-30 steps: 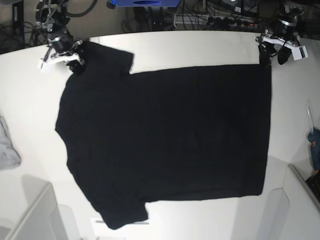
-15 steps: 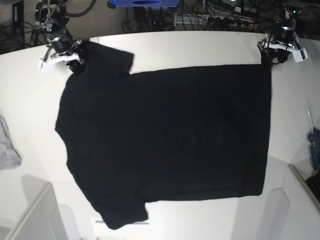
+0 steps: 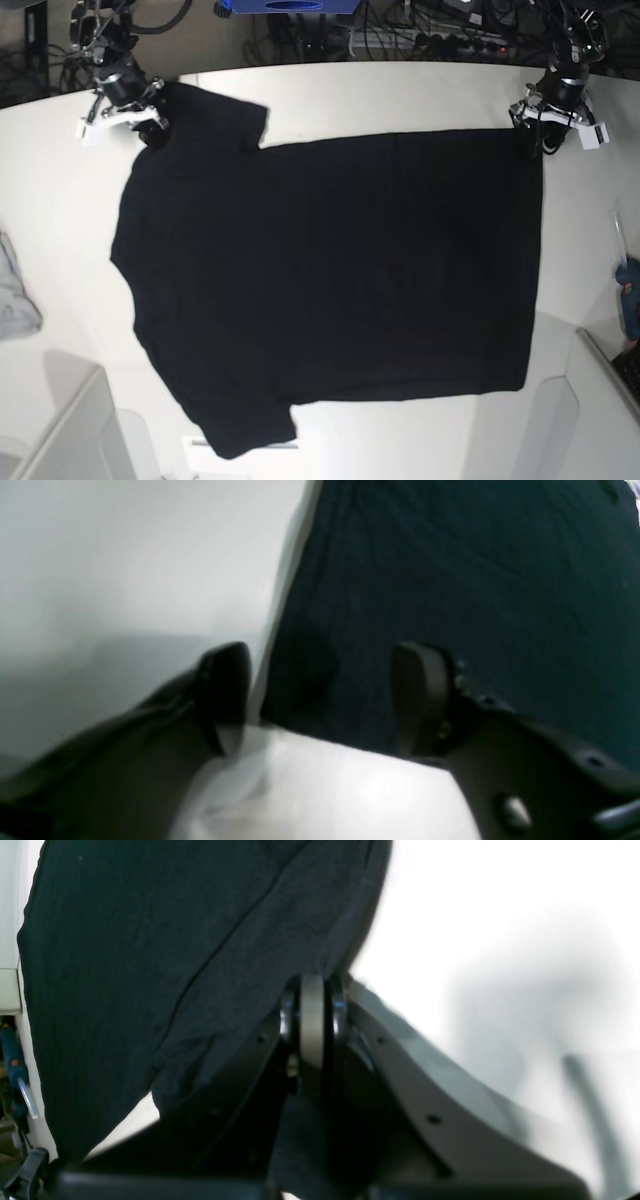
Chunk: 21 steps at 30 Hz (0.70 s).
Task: Fold the T-shirt properly
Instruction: 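Close both grippers on the shoulder corners of the black shirt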
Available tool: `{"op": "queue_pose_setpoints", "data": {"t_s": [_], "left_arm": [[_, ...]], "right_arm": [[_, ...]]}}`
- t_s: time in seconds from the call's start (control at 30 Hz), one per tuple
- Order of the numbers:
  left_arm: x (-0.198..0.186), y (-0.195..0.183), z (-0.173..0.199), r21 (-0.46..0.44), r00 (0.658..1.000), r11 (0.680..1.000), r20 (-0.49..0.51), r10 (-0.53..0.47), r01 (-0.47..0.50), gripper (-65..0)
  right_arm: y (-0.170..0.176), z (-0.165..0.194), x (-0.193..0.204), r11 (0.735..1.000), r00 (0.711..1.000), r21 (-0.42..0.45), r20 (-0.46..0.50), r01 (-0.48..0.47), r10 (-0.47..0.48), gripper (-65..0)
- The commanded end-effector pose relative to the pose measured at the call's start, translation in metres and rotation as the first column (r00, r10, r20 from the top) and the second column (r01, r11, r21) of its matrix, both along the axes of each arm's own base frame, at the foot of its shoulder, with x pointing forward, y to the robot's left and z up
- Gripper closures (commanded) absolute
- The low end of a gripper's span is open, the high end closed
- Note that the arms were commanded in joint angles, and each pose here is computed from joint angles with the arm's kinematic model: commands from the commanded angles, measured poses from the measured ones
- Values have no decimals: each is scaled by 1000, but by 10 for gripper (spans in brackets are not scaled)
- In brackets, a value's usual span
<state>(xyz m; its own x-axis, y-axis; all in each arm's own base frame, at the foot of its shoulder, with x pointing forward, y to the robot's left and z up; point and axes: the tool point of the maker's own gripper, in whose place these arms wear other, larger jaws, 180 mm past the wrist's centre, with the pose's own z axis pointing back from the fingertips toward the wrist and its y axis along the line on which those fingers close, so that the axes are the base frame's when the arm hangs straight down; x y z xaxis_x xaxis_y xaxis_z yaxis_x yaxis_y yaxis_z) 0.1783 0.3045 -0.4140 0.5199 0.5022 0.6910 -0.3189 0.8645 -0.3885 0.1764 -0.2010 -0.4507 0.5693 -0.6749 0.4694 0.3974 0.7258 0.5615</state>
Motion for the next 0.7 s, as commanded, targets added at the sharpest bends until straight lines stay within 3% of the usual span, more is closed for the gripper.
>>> {"op": "queue_pose_setpoints", "data": {"t_s": [0.0,0.1,0.33,0.37,0.43,0.67], "left_arm": [[-1,1,2,5,1000,1000,-2,-11,11,-355],[-1,1,2,5,1000,1000,-2,-11,11,-252],[-2,1,0,2,1000,1000,-8,-9,9,-204],[-3,1,-3,-2,1000,1000,-16,-9,9,-160],[-4,-8,-10,-22,999,999,-34,-32,32,0],[-4,-13,-9,-18,998,999,-34,-50,49,0]], "right_arm": [[-2,-11,-16,1000,997,-17,-81,-16,14,0],[-2,-11,-16,1000,997,-17,-81,-16,14,0],[-2,-11,-16,1000,997,-17,-81,-16,14,0],[-2,-11,-16,1000,997,-17,-81,-16,14,0],[-3,-10,-16,1000,997,-21,-79,-13,12,0],[-4,-12,-25,1000,996,-24,-94,-10,8,0]]}}
